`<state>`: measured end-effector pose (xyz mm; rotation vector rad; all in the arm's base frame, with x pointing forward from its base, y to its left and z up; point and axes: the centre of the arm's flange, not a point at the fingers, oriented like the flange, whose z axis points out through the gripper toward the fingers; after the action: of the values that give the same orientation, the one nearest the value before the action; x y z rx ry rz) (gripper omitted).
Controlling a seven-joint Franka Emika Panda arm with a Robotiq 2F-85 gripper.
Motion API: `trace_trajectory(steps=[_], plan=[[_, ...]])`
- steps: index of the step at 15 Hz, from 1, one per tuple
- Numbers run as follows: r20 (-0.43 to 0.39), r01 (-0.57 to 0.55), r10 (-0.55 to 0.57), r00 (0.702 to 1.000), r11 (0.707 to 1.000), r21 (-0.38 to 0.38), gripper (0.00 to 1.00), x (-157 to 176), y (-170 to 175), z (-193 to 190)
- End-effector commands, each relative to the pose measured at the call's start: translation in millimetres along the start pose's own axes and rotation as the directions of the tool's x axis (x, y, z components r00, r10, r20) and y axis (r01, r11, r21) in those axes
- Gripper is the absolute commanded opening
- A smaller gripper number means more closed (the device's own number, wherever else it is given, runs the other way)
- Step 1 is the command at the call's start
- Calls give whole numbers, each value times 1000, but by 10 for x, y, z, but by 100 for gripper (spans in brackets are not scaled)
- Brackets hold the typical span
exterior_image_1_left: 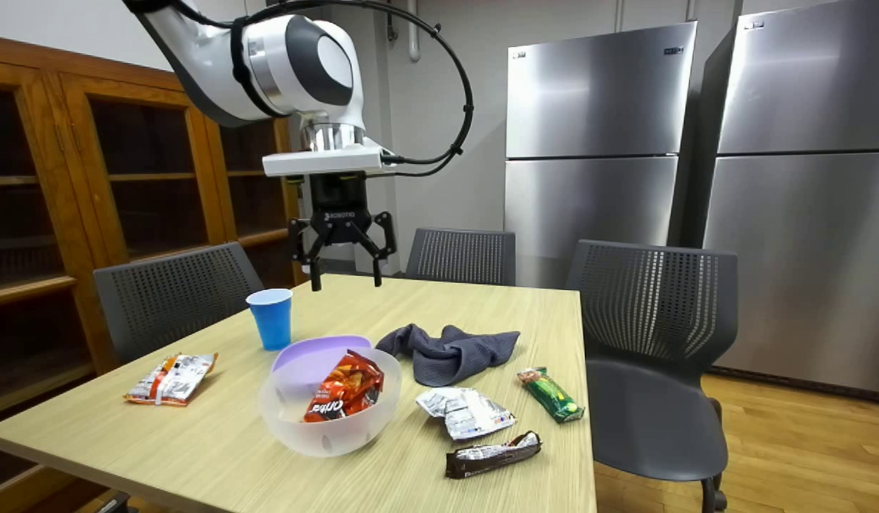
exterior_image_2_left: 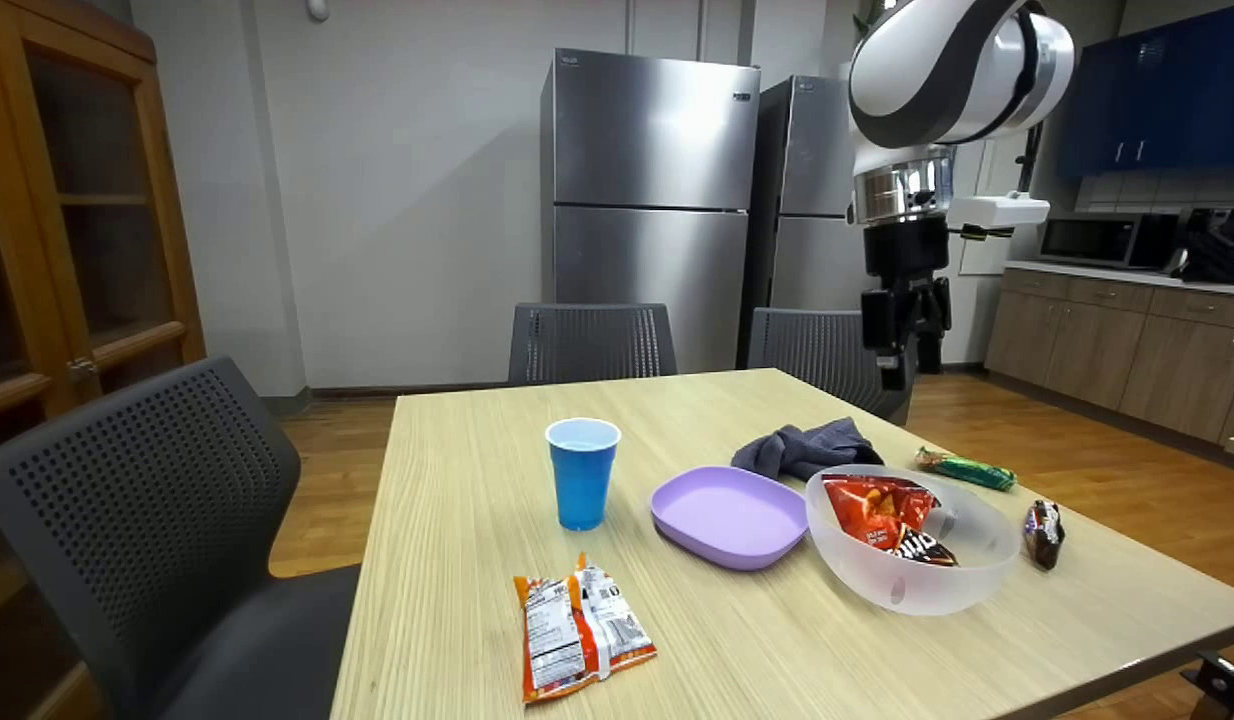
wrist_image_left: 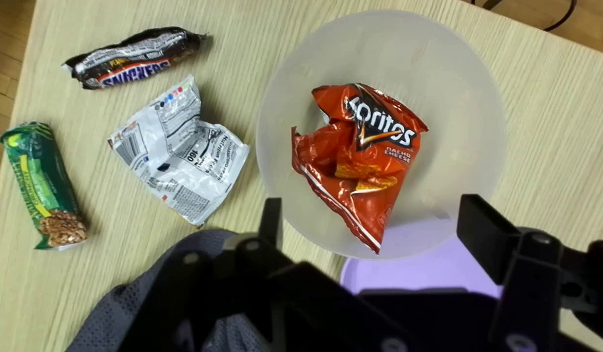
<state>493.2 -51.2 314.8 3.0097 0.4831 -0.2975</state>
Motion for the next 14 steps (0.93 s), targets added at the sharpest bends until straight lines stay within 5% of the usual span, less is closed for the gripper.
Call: trace_trajectory(steps=[1, 4, 14], plan=[[27, -99, 99, 995, 995, -1, 100, -212, 240, 2], [65, -206, 205, 977, 978, 15, 100, -338, 430, 66], [50, -187, 185, 981, 982, 25, 100, -318, 491, 150]])
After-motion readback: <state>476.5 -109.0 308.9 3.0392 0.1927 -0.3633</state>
